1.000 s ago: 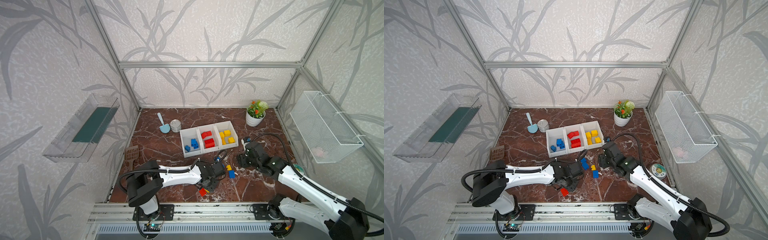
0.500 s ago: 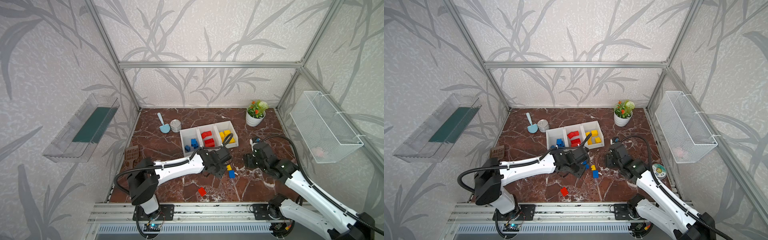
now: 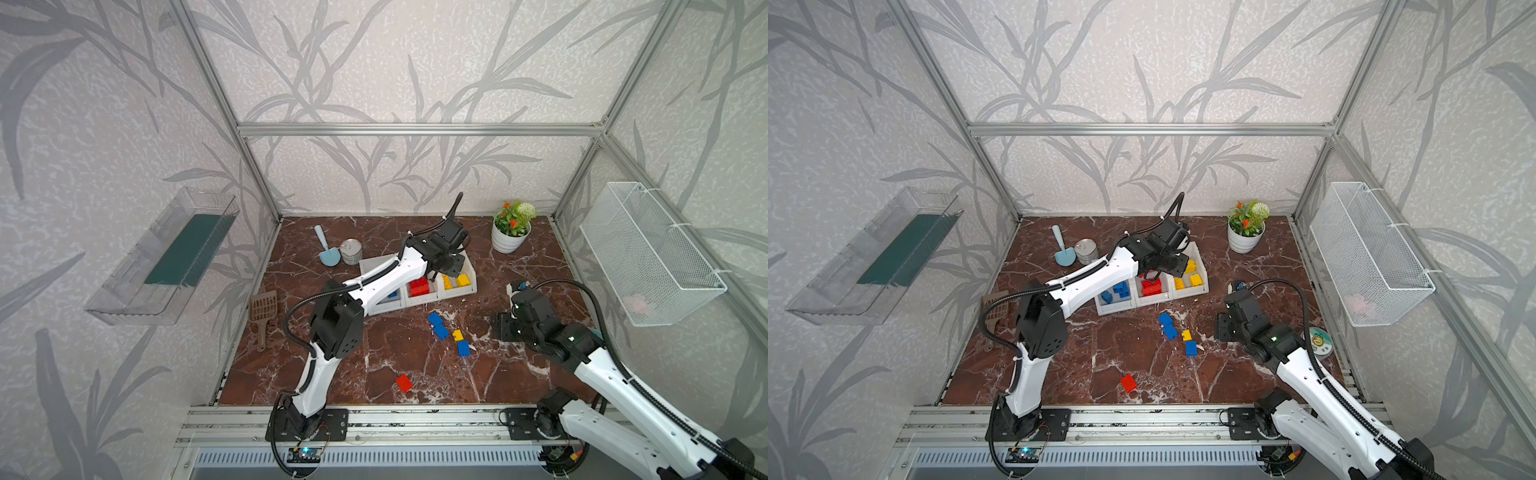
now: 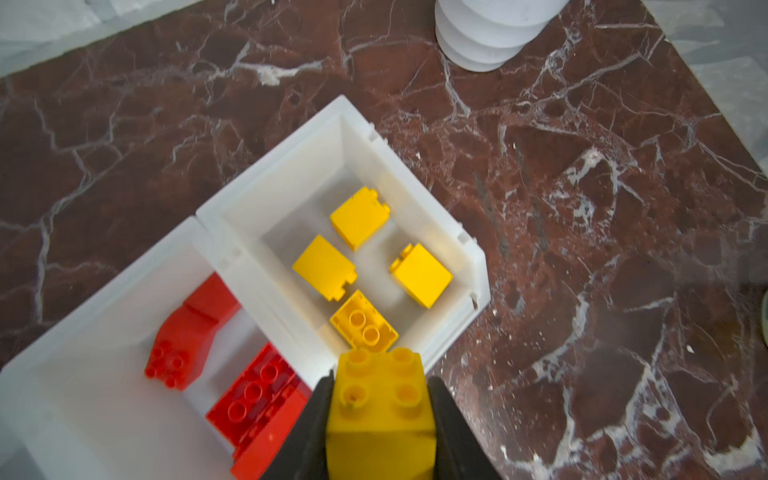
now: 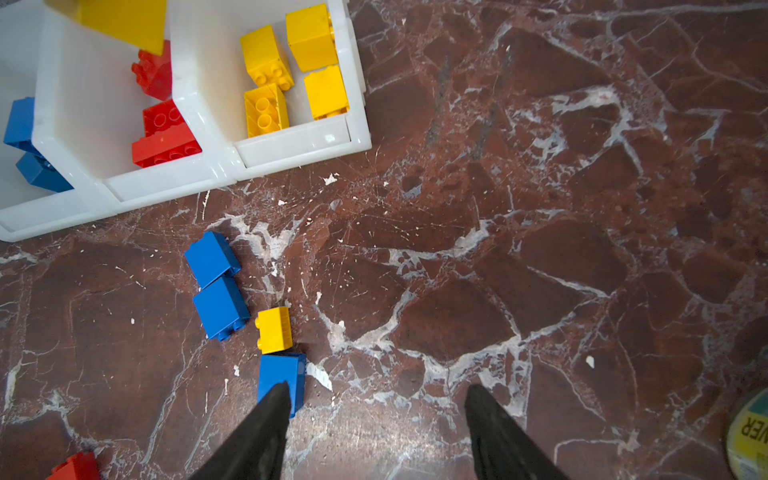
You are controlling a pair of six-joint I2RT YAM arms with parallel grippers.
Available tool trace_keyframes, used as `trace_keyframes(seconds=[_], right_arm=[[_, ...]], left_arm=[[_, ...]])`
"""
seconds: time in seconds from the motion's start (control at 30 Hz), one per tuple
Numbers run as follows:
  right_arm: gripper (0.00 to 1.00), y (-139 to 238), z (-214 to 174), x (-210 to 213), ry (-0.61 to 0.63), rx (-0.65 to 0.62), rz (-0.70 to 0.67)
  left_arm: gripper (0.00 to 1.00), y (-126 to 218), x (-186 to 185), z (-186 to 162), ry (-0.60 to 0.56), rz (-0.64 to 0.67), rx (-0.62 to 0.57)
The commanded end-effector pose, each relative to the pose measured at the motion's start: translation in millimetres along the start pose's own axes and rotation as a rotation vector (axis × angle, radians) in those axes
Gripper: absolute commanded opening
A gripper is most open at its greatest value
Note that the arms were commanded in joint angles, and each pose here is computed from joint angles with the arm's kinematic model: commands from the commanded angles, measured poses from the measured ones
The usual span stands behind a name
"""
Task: Sort the legos into containers by color
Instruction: 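Carry the yellow brick with the left gripper into the farthest compartment, release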
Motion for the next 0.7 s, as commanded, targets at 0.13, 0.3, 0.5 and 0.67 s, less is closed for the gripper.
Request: trace_keyframes(seconds=[0.13, 0.3, 0.5, 0.67], right_arm=[[0.67, 2, -4, 3, -0.01, 0.01, 0.028], [0.67, 0, -5, 2, -0.007, 0.019, 0.022], [0.67, 0, -3, 2, -0.005, 0.026, 0.013], [0.68, 1, -4, 0, -0.002, 0.042, 0.0]], left_arm=[[0.37, -29, 9, 12, 0.0, 0.014, 0.025], [0.38, -40, 11, 14, 0.026, -0.016, 0.027], [0.51, -43, 5, 14, 0.031, -0.056, 0.026], [0.54, -40, 3, 13, 0.037, -0.118, 0.05]])
Point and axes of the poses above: each gripper's point midway between its finger pads, its own y axis back along the fingers, its own x axis along the line the jaws close on, z = x × y, the point moved 2 cm from there along y, back along the fingers, and after that the axes turned 11 degrees about y, right-handed, at the moved point
